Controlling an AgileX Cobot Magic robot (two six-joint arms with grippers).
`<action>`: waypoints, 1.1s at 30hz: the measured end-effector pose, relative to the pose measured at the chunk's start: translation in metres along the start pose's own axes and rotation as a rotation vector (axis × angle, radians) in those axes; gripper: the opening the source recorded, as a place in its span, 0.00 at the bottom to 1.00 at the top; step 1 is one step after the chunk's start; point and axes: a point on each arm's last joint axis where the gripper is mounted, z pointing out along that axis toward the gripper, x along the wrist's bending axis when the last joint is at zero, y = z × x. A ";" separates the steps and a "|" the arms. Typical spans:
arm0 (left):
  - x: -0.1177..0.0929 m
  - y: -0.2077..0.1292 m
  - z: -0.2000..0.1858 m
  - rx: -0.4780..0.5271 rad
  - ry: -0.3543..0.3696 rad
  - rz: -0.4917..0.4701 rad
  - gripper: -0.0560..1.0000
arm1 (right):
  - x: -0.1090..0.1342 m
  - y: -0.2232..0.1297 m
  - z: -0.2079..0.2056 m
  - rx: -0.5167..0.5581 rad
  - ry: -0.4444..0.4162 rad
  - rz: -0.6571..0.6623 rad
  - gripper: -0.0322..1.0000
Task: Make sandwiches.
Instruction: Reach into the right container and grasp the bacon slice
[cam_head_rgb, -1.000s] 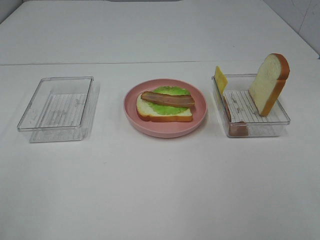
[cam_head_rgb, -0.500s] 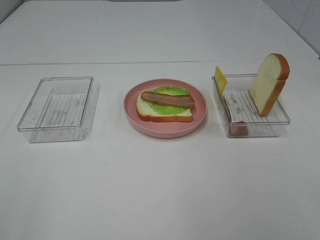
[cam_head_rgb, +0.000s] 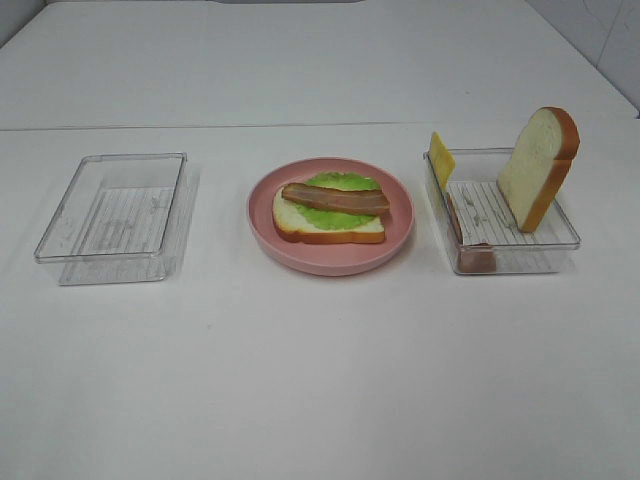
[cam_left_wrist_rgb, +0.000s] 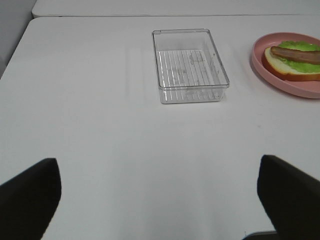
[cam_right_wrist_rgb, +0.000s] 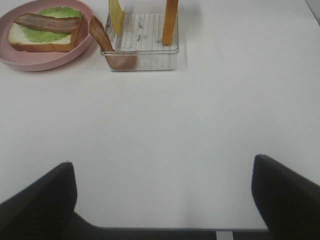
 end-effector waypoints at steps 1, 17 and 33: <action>0.000 0.000 0.000 0.000 0.000 0.000 0.99 | 0.000 0.000 0.000 0.000 0.000 0.000 0.92; 0.000 0.000 0.000 0.000 0.000 0.000 0.99 | 0.000 0.000 0.000 0.000 0.000 0.000 0.92; 0.000 0.000 0.000 0.000 0.000 0.000 0.99 | -0.001 0.029 0.022 0.220 0.008 0.004 0.92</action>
